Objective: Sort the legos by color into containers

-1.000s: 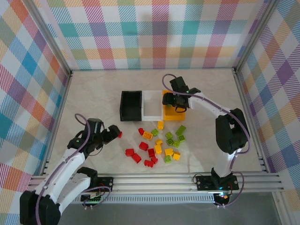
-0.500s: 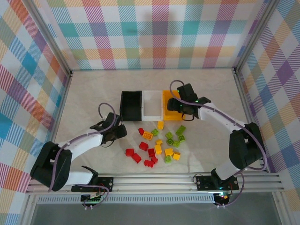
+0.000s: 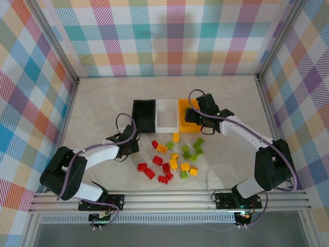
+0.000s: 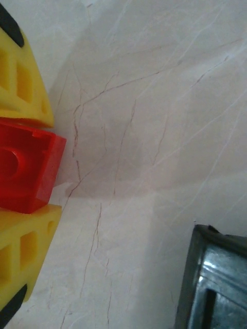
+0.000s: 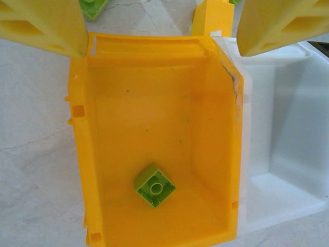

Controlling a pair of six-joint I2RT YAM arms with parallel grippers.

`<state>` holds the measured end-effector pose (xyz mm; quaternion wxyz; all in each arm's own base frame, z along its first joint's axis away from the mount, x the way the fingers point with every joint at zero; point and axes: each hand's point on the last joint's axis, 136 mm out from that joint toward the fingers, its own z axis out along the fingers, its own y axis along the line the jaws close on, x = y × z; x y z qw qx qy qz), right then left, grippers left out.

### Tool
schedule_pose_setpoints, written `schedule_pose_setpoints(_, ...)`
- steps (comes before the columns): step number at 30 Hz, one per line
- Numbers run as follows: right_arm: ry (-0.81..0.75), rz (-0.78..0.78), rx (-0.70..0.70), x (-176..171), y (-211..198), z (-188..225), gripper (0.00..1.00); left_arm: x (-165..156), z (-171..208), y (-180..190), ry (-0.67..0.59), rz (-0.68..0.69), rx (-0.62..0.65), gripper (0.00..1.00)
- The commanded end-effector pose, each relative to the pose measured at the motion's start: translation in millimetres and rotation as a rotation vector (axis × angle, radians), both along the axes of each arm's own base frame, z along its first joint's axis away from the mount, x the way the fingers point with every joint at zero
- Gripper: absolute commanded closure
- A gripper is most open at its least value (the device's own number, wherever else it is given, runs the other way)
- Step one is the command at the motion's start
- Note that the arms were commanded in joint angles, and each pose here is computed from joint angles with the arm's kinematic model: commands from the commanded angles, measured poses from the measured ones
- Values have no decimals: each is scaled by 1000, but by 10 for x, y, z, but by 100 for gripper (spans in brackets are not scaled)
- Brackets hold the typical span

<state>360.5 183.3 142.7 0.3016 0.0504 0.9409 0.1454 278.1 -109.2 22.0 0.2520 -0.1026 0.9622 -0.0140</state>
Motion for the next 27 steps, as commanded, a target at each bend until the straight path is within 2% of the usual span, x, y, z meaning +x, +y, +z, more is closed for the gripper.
schedule_pose_setpoints(1, -29, -17, 24, -25, -12, 88, 24, -20, 170, -56, -17, -20, -22, 68)
schedule_pose_setpoints(5, -22, -12, 37, -120, -35, 45, 24, 70, 676, -144, -108, -30, -84, 68)
schedule_pose_setpoints(9, 12, -6, 58, -273, -55, -105, 24, 375, 1174, -246, -194, -37, -74, 68)
schedule_pose_setpoints(14, 50, -13, 59, -444, -125, -313, 24, 867, 1320, -416, -217, -36, -23, 68)
schedule_pose_setpoints(19, 78, -12, 62, -580, -173, -423, 24, 1288, 1200, -539, -186, -29, 34, 67)
schedule_pose_setpoints(23, 88, 3, 77, -692, -186, -438, 24, 1531, 1127, -606, -163, -23, 64, 59)
schedule_pose_setpoints(25, 93, 10, 86, -760, -194, -434, 23, 1597, 1132, -612, -158, -16, 75, 51)
schedule_pose_setpoints(27, 94, 12, 89, -824, -219, -415, 23, 1614, 1200, -632, -163, -19, 66, 39)
